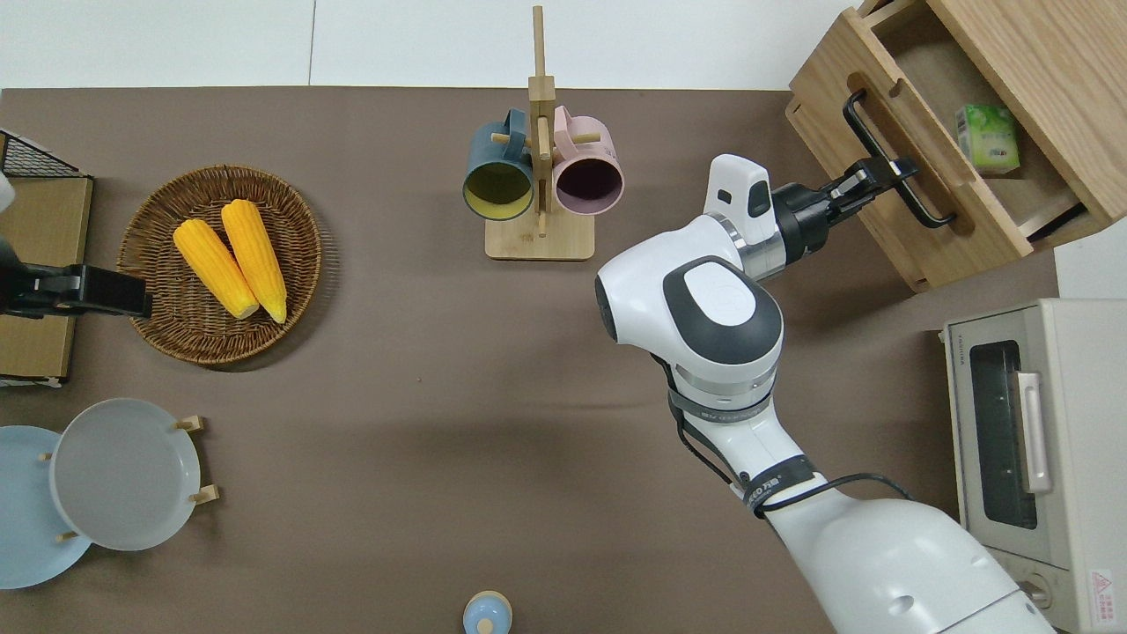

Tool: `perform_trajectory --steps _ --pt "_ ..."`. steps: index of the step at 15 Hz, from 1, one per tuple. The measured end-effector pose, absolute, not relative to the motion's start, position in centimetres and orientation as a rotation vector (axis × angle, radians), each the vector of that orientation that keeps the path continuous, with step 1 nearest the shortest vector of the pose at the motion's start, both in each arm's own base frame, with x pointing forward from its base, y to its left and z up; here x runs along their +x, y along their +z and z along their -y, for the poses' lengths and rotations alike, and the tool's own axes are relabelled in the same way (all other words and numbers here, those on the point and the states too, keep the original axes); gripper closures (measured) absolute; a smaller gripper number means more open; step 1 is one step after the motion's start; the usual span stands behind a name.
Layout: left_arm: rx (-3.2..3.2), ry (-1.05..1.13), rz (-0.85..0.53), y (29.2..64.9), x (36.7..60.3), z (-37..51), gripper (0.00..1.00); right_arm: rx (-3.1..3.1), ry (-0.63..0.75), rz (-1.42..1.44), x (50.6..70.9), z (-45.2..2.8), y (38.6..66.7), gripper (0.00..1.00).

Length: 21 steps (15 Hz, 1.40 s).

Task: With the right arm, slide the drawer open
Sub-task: 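Pull the drawer handle toward the robot with the right gripper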

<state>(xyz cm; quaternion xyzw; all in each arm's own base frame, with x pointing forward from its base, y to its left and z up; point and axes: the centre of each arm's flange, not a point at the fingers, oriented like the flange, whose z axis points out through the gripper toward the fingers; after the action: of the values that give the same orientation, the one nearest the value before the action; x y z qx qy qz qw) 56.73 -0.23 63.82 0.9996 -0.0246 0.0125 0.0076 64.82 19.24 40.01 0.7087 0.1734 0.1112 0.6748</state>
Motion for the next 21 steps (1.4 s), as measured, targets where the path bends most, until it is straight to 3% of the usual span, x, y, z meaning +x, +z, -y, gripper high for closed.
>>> perform_trajectory --steps 21 --pt "3.125 0.039 0.077 63.8 56.7 0.2 0.00 1.624 0.250 -0.408 59.3 -29.1 40.3 0.81"
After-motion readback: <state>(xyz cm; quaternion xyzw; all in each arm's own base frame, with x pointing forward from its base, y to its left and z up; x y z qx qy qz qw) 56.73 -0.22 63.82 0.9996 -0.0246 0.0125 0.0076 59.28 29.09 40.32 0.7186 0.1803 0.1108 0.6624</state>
